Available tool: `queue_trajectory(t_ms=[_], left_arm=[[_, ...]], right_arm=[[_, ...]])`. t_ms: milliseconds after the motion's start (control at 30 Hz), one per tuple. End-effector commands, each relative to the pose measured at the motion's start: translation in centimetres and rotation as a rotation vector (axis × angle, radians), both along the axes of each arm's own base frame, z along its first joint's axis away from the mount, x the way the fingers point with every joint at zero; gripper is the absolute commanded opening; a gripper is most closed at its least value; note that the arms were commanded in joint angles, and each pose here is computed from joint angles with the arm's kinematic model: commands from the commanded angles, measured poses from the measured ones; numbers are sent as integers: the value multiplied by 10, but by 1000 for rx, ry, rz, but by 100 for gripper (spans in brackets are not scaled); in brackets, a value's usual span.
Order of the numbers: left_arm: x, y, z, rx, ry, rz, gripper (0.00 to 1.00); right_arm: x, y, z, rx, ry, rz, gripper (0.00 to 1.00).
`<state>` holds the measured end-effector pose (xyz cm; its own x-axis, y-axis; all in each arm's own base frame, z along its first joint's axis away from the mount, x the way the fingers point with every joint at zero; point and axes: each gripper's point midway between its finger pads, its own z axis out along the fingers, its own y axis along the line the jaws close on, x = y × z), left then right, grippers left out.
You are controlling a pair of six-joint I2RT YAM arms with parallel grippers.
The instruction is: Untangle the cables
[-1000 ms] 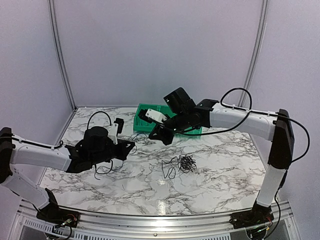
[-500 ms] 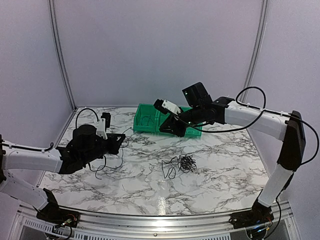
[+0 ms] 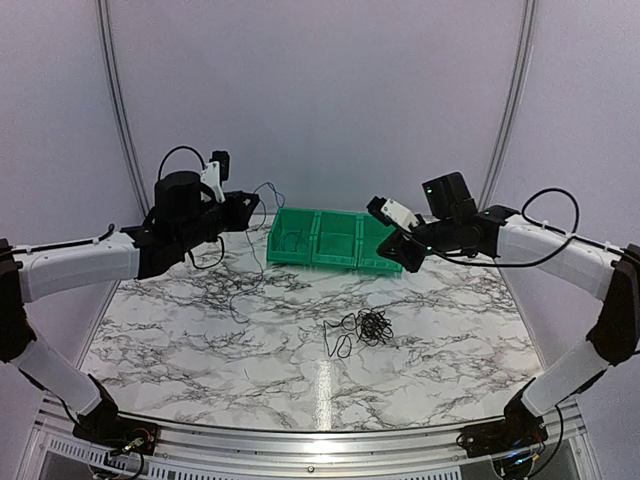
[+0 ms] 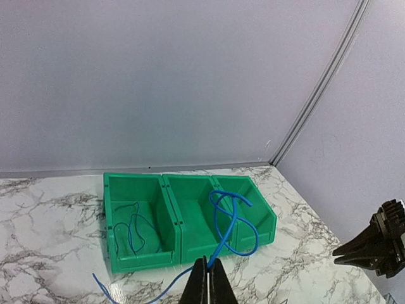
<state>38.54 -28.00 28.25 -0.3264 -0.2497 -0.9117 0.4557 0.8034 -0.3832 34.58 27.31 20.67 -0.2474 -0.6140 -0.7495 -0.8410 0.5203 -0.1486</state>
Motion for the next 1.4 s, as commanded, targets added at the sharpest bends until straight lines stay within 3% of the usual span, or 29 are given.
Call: queue_trajectory(t_ms=[0,200,300,500,667,933,1200,1367], left_arm=[[25,-14,34,39,-13,-47,0],[59,-29,114,81,-111,-44,0],[77,-34,146,78,-167,-28,0],[116,-37,183,-3,-231,-31,0],[148,-40,166,-15,-223,-36,0],[186,-48,103,-74,-136,-88,0],[182,-60,78,-136,-65,-160,0],[176,-60,38,-113,24,-168,0]], right_arm=[[2,-47,13,62,-42,-70,14],[-13,-97,5,125,-63,-142,22],[-17,-115,-9,166,-43,-176,36],[-18,-131,-23,173,-11,-200,38],[-15,-134,-28,151,-19,-209,39],[-13,-138,-39,118,-16,-219,39],[-10,-138,-48,98,0,-217,40],[-10,-138,-51,94,8,-214,40]])
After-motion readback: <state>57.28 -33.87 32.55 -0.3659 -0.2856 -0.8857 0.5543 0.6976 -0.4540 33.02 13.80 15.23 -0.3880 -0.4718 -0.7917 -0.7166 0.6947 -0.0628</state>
